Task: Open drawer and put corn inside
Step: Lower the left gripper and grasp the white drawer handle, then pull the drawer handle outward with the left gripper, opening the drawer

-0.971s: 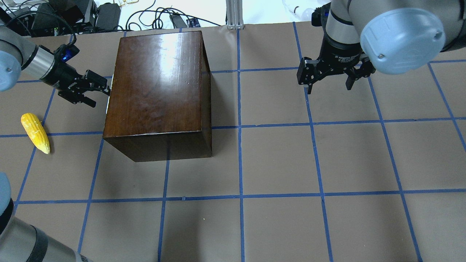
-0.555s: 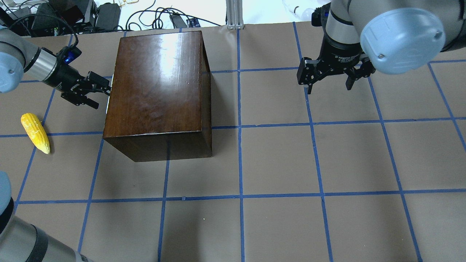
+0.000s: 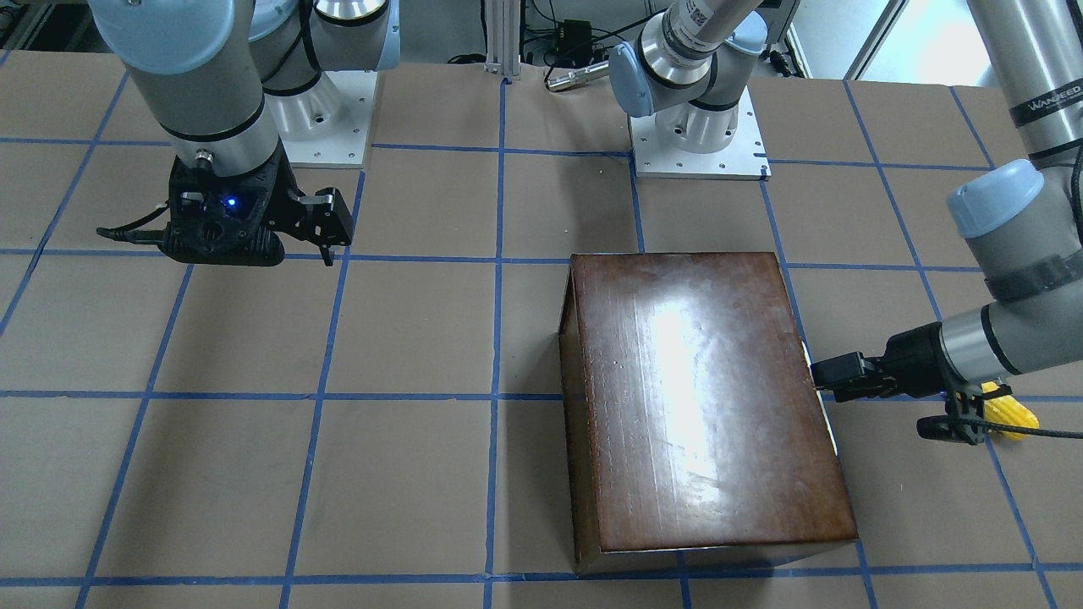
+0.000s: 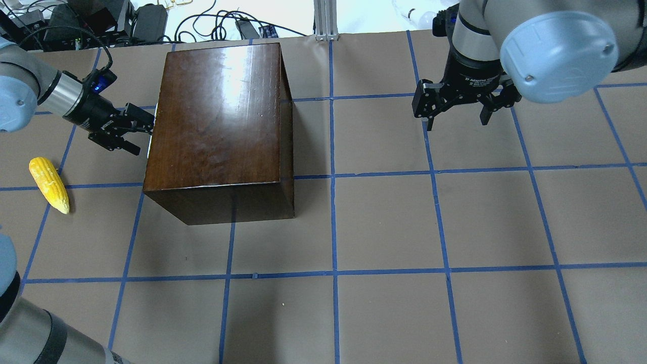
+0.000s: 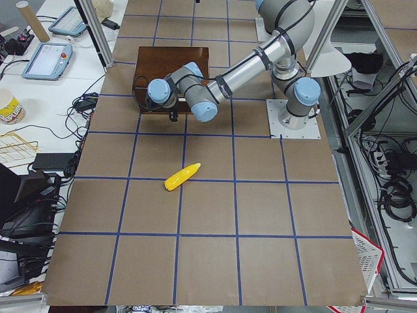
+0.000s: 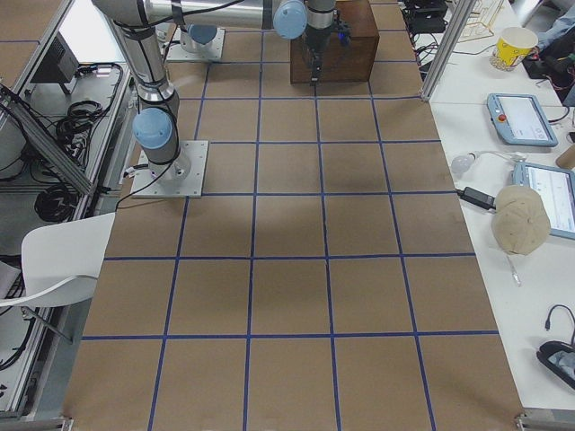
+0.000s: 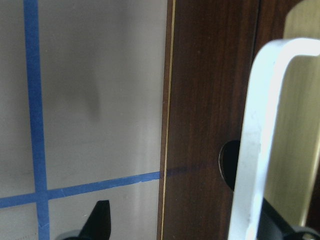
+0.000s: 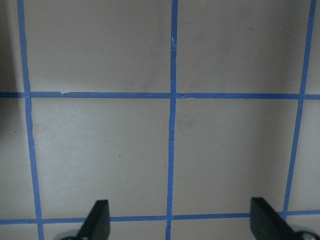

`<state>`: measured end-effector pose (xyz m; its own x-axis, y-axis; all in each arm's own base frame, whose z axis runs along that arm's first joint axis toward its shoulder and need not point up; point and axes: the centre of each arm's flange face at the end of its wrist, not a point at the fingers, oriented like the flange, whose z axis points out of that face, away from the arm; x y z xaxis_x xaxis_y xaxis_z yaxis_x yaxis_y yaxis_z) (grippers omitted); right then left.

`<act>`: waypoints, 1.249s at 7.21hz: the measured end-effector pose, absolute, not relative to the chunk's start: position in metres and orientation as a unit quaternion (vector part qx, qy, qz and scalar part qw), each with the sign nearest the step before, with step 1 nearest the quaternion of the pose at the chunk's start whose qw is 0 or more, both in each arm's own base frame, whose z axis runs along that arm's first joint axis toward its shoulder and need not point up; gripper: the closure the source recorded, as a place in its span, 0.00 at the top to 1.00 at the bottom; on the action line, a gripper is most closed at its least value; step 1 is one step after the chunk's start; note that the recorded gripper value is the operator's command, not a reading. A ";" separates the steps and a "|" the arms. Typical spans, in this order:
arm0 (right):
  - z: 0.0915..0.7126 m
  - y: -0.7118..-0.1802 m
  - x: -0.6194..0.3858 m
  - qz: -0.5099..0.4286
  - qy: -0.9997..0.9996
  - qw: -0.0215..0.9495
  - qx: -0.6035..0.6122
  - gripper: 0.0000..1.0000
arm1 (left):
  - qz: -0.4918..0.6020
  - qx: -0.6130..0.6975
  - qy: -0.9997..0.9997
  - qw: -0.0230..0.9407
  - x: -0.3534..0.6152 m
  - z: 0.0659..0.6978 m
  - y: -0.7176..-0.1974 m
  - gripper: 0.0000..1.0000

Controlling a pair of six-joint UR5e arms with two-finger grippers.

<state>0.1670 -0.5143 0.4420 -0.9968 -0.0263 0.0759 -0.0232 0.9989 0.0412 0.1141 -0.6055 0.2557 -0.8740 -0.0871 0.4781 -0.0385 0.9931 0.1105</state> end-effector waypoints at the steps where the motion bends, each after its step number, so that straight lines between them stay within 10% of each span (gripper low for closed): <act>1: 0.442 -0.514 0.167 -0.020 -0.999 0.038 0.012 1.00 | -0.049 0.033 -0.967 0.248 0.116 0.254 -0.606 1.00; 9: 0.442 -0.514 0.167 -0.020 -0.999 0.038 0.012 1.00 | -0.038 0.040 -0.968 0.243 0.140 0.255 -0.606 1.00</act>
<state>0.1670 -0.5143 0.4420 -0.9968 -0.0263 0.0759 -0.0232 0.9989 0.0411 0.1401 -0.6058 0.2551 -0.8786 -0.0967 0.4676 -0.0595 0.9938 0.0938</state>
